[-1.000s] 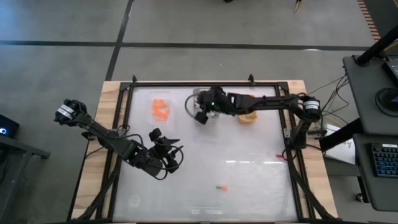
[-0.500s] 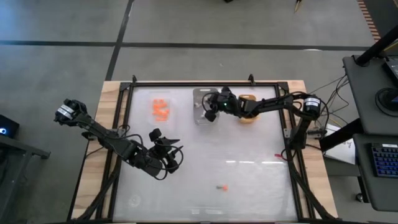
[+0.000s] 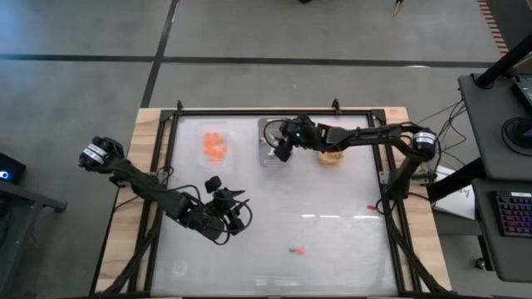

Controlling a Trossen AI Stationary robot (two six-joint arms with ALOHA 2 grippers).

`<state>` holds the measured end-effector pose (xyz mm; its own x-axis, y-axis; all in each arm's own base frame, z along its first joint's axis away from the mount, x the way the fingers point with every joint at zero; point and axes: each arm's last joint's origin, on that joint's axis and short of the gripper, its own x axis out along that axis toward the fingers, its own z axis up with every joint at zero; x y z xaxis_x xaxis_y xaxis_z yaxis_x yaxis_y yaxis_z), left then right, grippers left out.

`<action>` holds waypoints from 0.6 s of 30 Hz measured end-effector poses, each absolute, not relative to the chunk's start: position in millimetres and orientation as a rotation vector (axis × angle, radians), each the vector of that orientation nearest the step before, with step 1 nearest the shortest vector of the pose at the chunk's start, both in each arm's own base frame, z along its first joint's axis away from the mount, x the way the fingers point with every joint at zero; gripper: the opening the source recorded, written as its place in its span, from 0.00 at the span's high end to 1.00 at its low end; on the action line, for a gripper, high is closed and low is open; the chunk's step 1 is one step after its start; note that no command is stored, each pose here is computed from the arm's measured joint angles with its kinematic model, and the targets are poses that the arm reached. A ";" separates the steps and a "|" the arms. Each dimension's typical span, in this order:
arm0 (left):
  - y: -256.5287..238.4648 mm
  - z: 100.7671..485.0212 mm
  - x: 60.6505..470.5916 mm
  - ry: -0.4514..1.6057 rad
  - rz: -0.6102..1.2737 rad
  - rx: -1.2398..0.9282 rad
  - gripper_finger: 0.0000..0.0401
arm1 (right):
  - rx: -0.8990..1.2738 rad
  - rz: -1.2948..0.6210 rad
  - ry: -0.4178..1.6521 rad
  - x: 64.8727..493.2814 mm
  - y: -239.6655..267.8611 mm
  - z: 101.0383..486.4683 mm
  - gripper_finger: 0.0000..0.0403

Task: Sort Halloween decoration
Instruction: Put the cream white skull toy into the yellow bin

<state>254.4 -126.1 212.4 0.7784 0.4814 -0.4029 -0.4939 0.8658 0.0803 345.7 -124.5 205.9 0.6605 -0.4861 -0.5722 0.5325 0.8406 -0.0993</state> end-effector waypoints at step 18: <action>-171.8 183.1 297.5 0.504 0.349 0.126 0.69 | 0.162 -0.187 0.534 267.5 28.8 265.8 0.54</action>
